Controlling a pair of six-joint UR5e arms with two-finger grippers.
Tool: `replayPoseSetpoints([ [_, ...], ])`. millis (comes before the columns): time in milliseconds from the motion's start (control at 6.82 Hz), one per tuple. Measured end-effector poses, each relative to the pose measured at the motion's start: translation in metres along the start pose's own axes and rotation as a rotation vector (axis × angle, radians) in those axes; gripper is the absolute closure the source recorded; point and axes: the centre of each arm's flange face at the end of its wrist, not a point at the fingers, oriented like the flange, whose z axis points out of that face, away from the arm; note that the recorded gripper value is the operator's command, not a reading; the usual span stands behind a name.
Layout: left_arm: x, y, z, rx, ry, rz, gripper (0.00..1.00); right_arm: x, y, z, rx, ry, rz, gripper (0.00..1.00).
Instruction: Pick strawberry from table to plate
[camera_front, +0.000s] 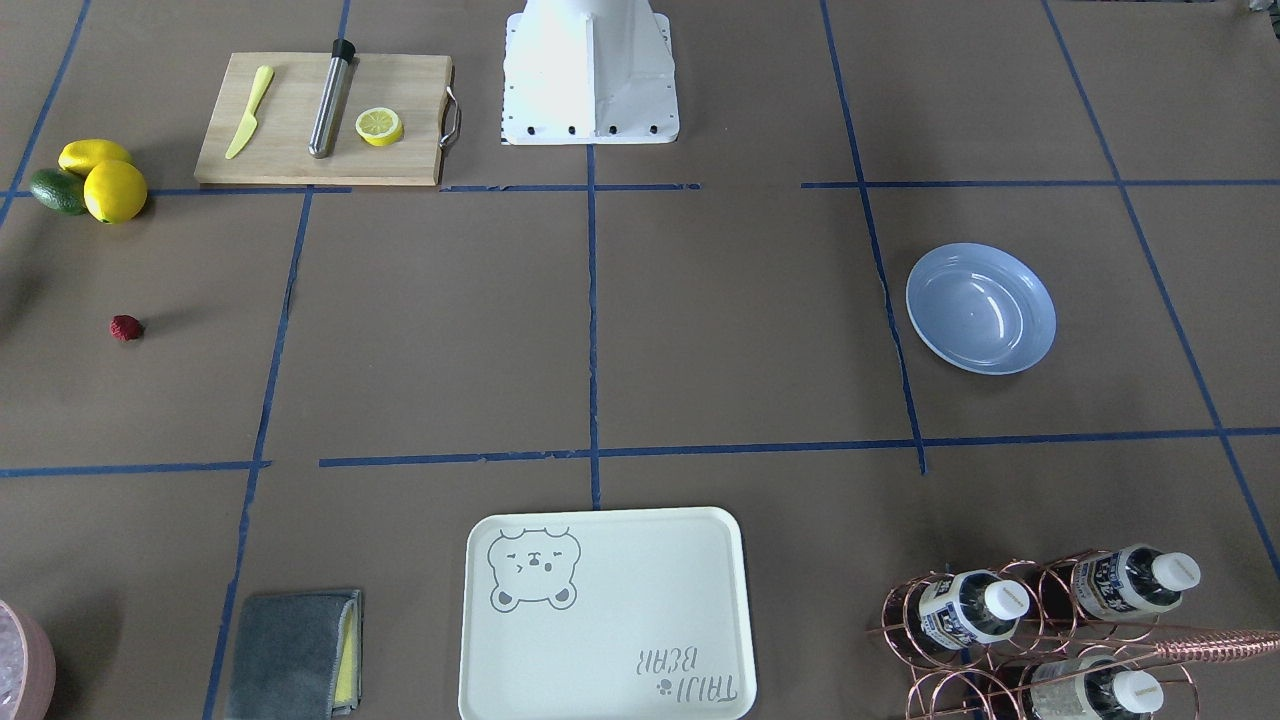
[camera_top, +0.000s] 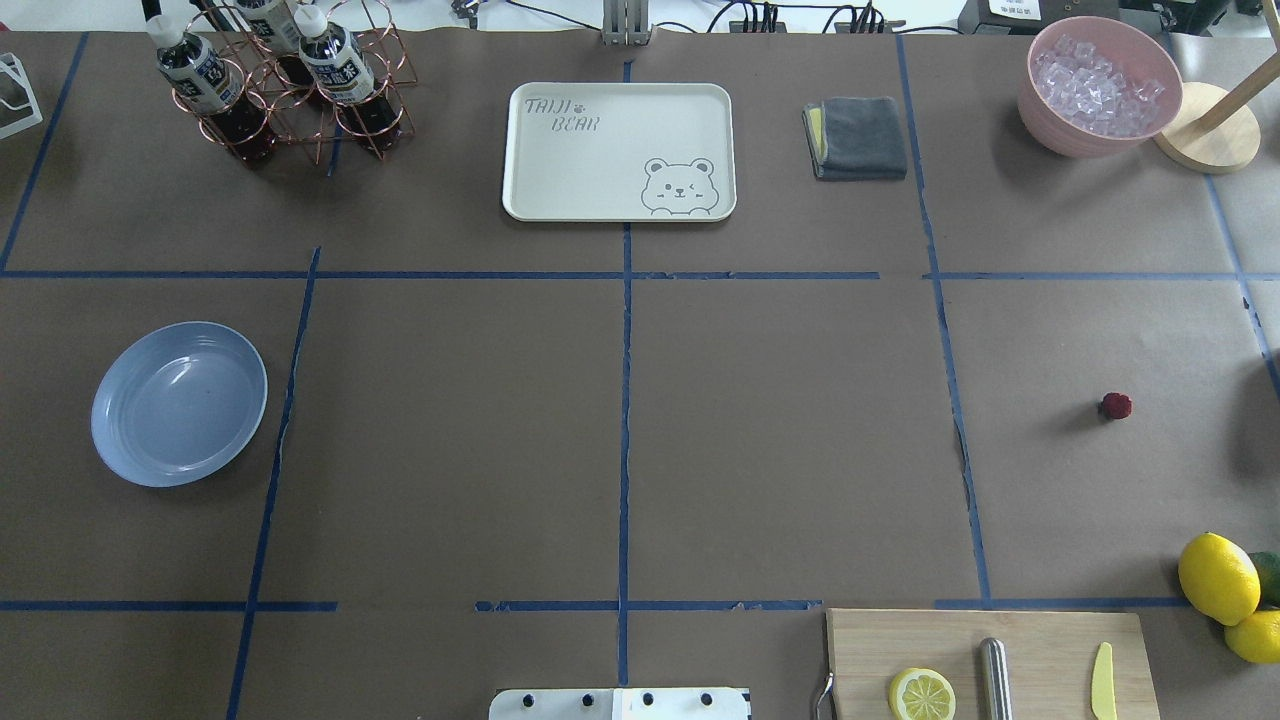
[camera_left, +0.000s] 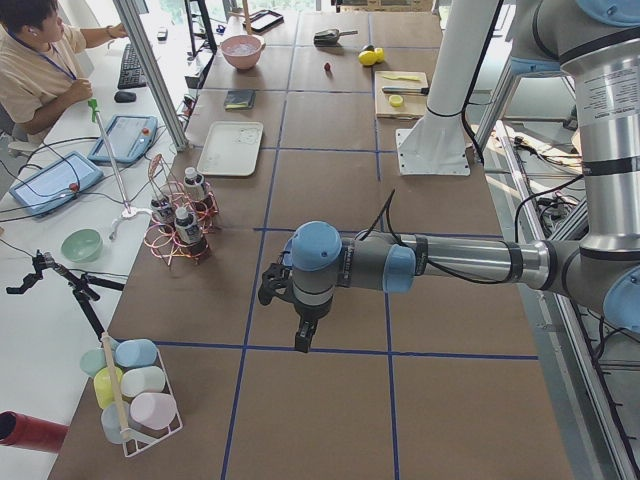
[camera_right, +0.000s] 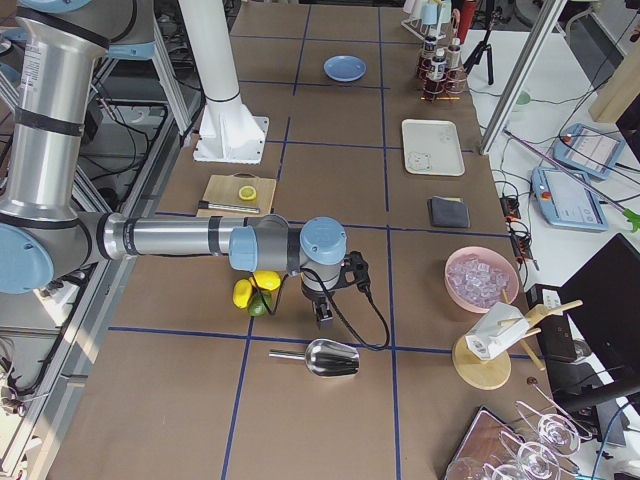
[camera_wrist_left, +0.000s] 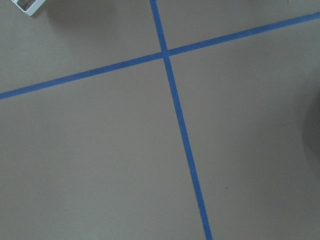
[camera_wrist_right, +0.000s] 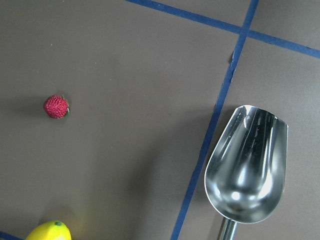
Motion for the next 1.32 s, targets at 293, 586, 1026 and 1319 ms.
replayPoseSetpoints([
  [293, 0.010, -0.005, -0.001, 0.059, 0.064, 0.055, 0.00, -0.005, 0.010, 0.005, 0.007, -0.083, 0.024, 0.00],
  [586, 0.019, -0.011, 0.013, 0.056, 0.098, 0.080, 0.00, -0.006, 0.012, 0.007, 0.005, -0.104, 0.069, 0.00],
  [1026, 0.091, -0.059, 0.103, -0.034, 0.180, -0.012, 0.04, -0.005, 0.012, 0.008, 0.002, -0.105, 0.093, 0.00],
  [1319, 0.135, -0.079, 0.158, -0.073, 0.221, -0.057, 0.02, -0.005, 0.012, 0.007, 0.002, -0.104, 0.094, 0.00],
])
